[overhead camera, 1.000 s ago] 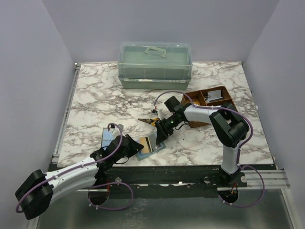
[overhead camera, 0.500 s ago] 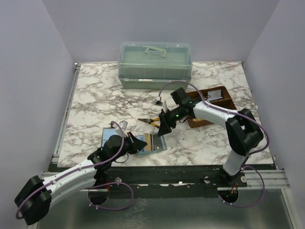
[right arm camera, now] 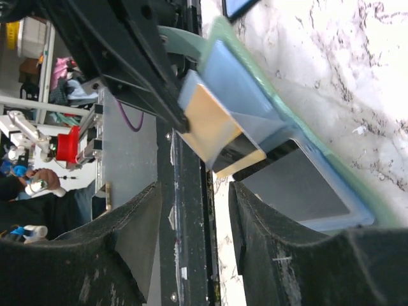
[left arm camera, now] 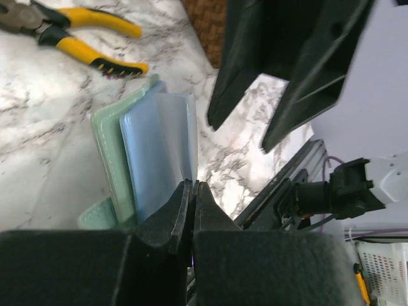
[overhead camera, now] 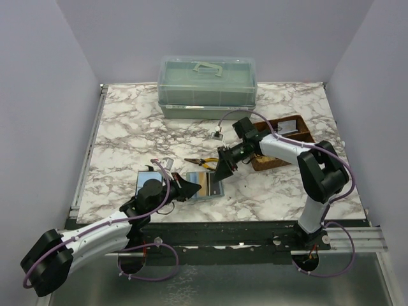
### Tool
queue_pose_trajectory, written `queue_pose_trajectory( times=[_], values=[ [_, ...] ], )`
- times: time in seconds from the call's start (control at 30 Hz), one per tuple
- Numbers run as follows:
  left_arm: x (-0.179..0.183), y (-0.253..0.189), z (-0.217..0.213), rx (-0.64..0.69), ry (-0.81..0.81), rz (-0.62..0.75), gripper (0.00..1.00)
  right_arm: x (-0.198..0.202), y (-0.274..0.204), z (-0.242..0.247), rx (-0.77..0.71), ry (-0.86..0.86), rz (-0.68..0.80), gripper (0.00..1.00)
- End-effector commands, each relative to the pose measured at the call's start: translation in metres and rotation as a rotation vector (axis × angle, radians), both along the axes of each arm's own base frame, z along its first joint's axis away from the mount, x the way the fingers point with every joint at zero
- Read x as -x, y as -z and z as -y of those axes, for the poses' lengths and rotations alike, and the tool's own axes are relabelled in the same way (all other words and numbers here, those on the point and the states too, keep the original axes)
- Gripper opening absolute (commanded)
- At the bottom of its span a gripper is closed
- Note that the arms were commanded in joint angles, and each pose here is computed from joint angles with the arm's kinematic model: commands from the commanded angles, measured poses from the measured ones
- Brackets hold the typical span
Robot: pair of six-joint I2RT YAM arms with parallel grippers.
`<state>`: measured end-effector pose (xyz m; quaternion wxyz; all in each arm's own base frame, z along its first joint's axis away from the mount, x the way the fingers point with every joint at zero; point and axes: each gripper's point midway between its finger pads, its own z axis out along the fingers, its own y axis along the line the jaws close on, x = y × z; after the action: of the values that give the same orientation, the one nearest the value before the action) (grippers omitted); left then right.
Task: Take the credit cards out of the card holder
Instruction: Remove the credit card from the card holder.
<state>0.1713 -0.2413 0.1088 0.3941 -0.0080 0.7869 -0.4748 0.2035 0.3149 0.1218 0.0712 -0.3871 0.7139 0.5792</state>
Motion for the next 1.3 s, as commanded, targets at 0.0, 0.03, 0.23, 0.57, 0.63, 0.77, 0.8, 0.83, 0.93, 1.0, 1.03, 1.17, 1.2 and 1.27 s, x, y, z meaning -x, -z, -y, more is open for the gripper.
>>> queue_pose_trajectory(
  times=[0.0, 0.03, 0.23, 0.57, 0.63, 0.77, 0.8, 0.83, 0.93, 1.0, 1.03, 1.17, 1.2, 1.27],
  values=[
    [-0.002, -0.04, 0.009, 0.131, 0.025, 0.1, 0.0, 0.002, 0.008, 0.002, -0.003, 0.01, -0.081, 0.53],
    [-0.002, -0.041, 0.009, 0.138, 0.025, 0.101, 0.0, 0.0, 0.009, 0.003, 0.002, 0.019, -0.082, 0.53],
    [0.004, -0.047, 0.01, 0.186, 0.045, 0.11, 0.0, 0.003, 0.006, 0.004, -0.035, 0.003, -0.129, 0.53],
    [0.008, -0.056, 0.018, 0.247, 0.088, 0.112, 0.0, 0.015, -0.014, 0.005, -0.145, -0.057, -0.185, 0.51],
    [0.008, -0.058, 0.021, 0.252, 0.102, 0.112, 0.0, 0.015, -0.015, 0.005, -0.147, -0.06, -0.194, 0.49],
    [0.009, -0.06, 0.026, 0.258, 0.123, 0.107, 0.0, 0.016, -0.018, 0.005, -0.156, -0.064, -0.205, 0.43],
    [0.008, -0.06, 0.027, 0.259, 0.124, 0.105, 0.0, 0.016, -0.018, 0.005, -0.156, -0.064, -0.207, 0.4],
    [0.008, -0.06, 0.027, 0.26, 0.125, 0.105, 0.0, 0.016, -0.019, 0.005, -0.159, -0.067, -0.212, 0.37],
    [0.008, -0.059, 0.027, 0.263, 0.123, 0.105, 0.0, 0.016, -0.018, 0.005, -0.162, -0.07, -0.222, 0.17],
    [0.008, -0.059, 0.026, 0.266, 0.119, 0.106, 0.0, 0.015, -0.016, 0.005, -0.16, -0.069, -0.226, 0.01],
    [0.009, -0.058, 0.025, 0.267, 0.116, 0.105, 0.0, 0.015, -0.016, 0.005, -0.163, -0.07, -0.227, 0.0],
    [0.01, -0.058, 0.015, 0.294, 0.081, 0.109, 0.0, 0.011, -0.018, 0.009, -0.175, -0.061, -0.225, 0.0],
    [0.011, -0.059, 0.013, 0.305, 0.076, 0.113, 0.0, 0.009, -0.017, 0.01, -0.172, -0.054, -0.223, 0.0],
    [0.013, -0.062, 0.01, 0.319, 0.07, 0.118, 0.0, 0.006, -0.016, 0.012, -0.168, -0.039, -0.22, 0.0]
  ],
)
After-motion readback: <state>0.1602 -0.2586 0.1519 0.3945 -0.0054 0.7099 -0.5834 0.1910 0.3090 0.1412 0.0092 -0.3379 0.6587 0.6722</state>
